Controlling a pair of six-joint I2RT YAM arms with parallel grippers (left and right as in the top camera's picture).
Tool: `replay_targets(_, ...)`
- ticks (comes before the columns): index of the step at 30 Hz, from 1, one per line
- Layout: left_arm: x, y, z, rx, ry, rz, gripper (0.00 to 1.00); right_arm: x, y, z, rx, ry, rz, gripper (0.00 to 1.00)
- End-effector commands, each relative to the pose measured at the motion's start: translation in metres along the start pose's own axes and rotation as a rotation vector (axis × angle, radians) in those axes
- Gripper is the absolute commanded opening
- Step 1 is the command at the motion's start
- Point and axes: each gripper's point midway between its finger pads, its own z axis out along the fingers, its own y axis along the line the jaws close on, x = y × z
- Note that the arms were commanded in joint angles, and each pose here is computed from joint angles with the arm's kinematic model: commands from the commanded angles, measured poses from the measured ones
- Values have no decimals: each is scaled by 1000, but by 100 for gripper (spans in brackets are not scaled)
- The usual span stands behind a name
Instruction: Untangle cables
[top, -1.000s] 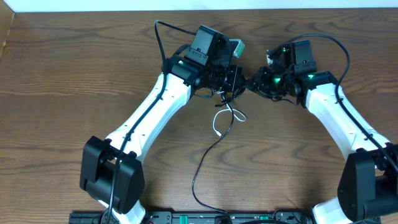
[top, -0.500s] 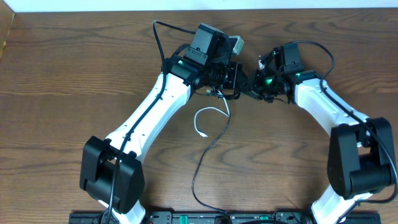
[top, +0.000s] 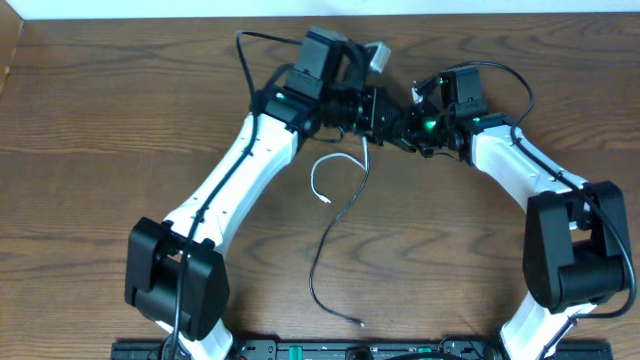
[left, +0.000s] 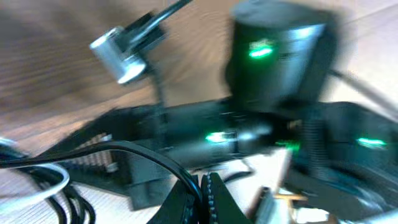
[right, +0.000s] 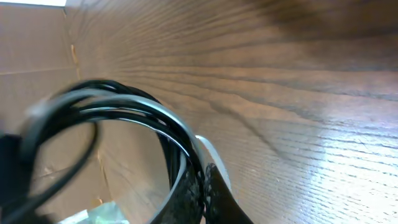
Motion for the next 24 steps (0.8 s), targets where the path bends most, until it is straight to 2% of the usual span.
replay_targets(1, 2, -32, -16, 215, 64, -53, 8, 2, -15, 10, 11, 32, 56, 1)
replay_targets(12, -9, -19, -34, 228, 39, -83, 7, -9, -15, -8, -42, 23, -39, 2)
replay_targets(16, -5, -17, -33, 223, 43, -30, 7, -11, -1, -25, -127, 31, -150, 6)
replay_targets(21, 4, -5, -32, 166, 62, -37, 7, -12, 14, -55, -134, -4, -227, 8)
replay_targets(24, 6, 6, -30, 104, 60, -66, 7, -8, 32, -73, -145, -32, -326, 15)
